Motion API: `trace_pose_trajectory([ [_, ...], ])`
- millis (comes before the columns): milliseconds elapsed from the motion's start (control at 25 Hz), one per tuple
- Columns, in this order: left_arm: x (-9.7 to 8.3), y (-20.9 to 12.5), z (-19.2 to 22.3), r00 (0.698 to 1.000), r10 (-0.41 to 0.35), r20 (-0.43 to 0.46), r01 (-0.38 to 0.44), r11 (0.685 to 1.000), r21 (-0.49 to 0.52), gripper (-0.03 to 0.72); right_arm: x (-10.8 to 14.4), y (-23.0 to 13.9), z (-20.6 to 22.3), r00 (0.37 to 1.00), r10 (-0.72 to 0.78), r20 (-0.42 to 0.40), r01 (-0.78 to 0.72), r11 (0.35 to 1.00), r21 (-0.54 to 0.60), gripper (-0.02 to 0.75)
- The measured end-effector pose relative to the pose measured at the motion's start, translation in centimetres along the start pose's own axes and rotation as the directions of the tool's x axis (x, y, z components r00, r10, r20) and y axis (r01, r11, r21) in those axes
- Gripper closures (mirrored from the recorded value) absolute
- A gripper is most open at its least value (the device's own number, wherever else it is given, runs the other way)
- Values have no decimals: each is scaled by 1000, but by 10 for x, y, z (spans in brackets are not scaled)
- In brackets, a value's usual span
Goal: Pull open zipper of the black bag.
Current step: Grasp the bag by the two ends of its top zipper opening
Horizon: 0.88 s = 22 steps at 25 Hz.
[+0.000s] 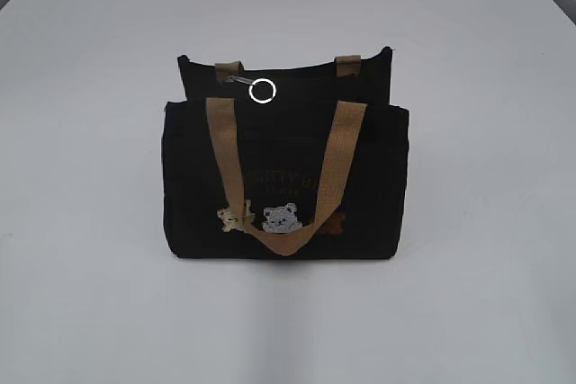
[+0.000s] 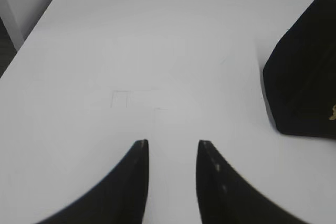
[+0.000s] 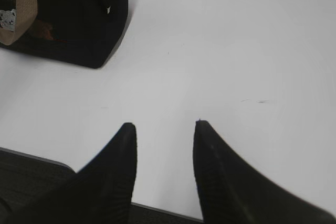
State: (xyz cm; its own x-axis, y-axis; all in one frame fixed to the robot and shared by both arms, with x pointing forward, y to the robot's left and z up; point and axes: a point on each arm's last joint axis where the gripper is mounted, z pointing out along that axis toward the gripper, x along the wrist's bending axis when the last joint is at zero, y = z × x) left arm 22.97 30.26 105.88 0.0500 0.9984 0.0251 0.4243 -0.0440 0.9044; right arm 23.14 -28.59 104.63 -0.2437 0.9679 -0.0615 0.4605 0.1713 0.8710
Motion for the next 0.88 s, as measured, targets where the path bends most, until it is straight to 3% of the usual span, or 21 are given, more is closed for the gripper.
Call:
trace_pose_trajectory([
  [880, -1, 0, 0, 1000, -5, 8, 5, 1000, 1, 450, 0, 0, 0, 1000, 0, 0, 0, 1000, 0, 446],
])
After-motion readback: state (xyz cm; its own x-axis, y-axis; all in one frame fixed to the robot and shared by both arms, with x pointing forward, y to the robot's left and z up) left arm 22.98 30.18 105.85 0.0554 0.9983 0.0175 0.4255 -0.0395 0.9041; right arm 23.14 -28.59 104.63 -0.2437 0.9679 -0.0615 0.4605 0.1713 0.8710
